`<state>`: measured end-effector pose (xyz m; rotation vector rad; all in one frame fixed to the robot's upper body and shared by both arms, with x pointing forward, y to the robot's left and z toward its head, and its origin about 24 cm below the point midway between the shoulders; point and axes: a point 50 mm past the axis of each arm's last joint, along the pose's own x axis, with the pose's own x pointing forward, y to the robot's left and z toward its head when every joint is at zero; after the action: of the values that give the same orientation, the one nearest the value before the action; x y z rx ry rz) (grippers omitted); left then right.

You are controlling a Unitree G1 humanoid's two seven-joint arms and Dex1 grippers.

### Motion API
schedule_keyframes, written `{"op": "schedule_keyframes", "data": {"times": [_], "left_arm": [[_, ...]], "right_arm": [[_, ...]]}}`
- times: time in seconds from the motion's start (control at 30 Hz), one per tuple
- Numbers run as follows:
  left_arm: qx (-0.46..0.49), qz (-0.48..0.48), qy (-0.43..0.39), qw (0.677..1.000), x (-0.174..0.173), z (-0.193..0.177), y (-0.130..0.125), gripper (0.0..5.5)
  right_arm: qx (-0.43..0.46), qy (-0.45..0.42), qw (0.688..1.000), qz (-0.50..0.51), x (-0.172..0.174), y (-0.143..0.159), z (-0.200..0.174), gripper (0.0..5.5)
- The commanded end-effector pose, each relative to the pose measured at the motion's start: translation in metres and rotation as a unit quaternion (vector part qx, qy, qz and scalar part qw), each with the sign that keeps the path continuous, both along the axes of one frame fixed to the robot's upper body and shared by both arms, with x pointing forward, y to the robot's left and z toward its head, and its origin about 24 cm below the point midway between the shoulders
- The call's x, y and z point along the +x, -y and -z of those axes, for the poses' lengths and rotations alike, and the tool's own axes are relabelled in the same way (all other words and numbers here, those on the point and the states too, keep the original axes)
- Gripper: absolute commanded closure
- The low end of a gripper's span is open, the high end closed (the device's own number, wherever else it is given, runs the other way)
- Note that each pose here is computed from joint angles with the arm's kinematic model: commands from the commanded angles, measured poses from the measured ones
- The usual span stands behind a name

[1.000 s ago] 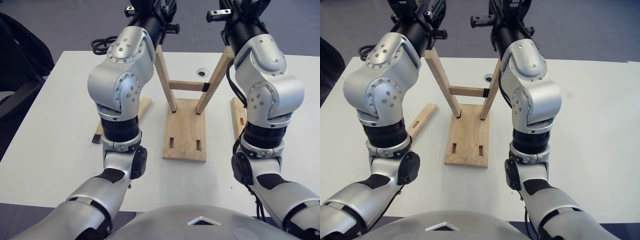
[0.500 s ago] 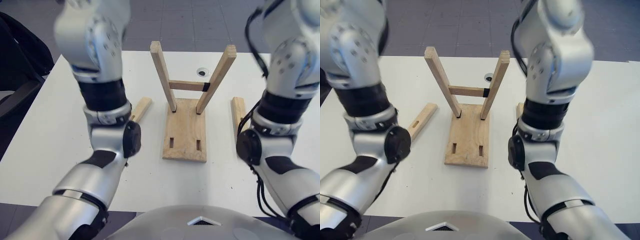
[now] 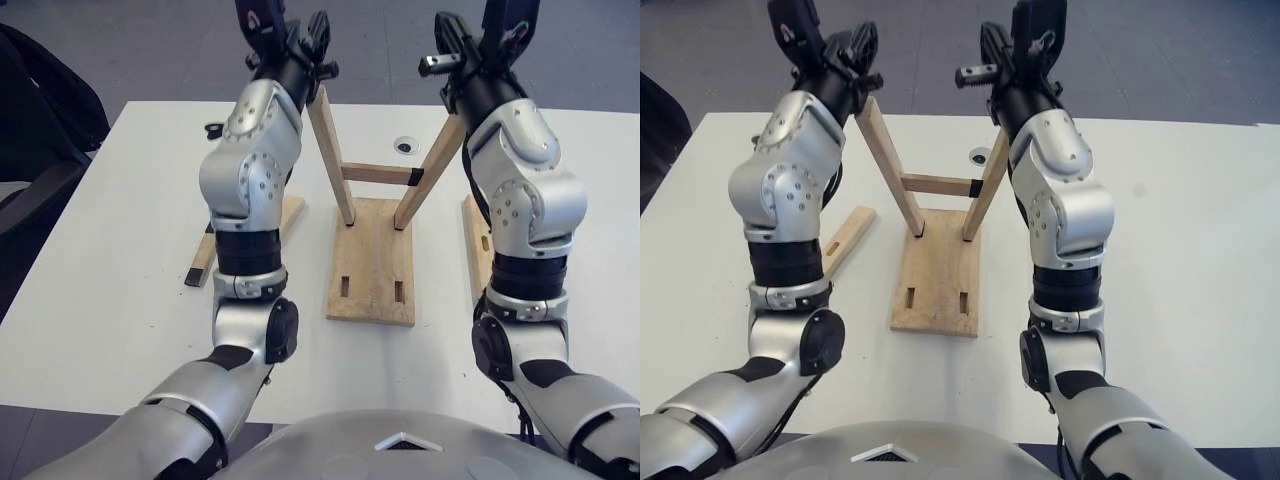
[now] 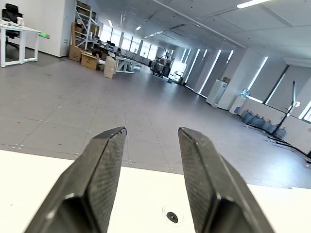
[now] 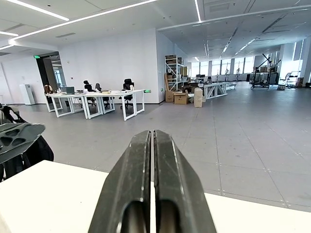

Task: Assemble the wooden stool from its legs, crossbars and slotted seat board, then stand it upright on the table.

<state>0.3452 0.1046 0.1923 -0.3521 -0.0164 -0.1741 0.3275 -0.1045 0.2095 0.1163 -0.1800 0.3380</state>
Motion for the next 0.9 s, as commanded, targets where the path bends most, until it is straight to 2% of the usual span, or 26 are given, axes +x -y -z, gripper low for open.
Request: {"op": "schedule_keyframes", "data": {"times": [0.03,0.1,0.2,0.27,0.37,0.47,0.53,0.63,0.73,0.8,0.9], "left_arm": [[0.055,-0.009,-0.233,0.971,-0.009,0.1,-0.019,3.5],[0.07,-0.047,-0.115,0.99,0.012,0.048,-0.035,3.5],[0.081,-0.135,0.046,0.986,0.012,-0.016,-0.062,3.5],[0.069,-0.157,0.102,0.98,0.003,-0.033,-0.071,3.5],[0.046,-0.162,0.175,0.97,-0.012,-0.054,-0.078,3.5],[0.071,-0.135,0.189,0.97,-0.017,-0.052,-0.086,3.5],[0.094,-0.129,0.141,0.977,-0.018,-0.028,-0.097,3.5],[0.111,-0.118,0.11,0.981,-0.026,-0.01,-0.108,3.5],[0.131,-0.065,0.104,0.984,-0.03,-0.006,-0.107,3.5],[0.103,-0.061,0.137,0.983,-0.026,-0.025,-0.103,3.5],[0.023,-0.043,0.185,0.982,-0.004,-0.076,-0.086,3.5]], "right_arm": [[0.015,-0.193,0.981,0.001,-0.001,0.011,0.073,5.4],[0.025,-0.173,0.984,-0.008,0.001,0.008,0.06,5.4],[0.027,-0.114,0.993,-0.026,-0.002,0.006,0.032,5.4],[0.022,-0.048,0.998,-0.028,-0.004,0.008,0.004,5.4],[0.038,0.102,0.994,-0.022,-0.011,0.014,-0.064,5.4],[0.053,0.173,0.983,-0.017,-0.022,0.025,-0.103,5.4],[0.048,0.18,0.982,-0.018,-0.026,0.028,-0.107,5.4],[0.027,0.157,0.987,-0.007,-0.024,0.039,-0.098,5.4],[-0.002,0.085,0.996,0.023,-0.014,0.06,-0.066,5.4],[0.0,0.071,0.997,0.023,-0.008,0.063,-0.063,5.4],[0.013,0.083,0.996,0.002,0.004,0.049,-0.076,5.4]]}}
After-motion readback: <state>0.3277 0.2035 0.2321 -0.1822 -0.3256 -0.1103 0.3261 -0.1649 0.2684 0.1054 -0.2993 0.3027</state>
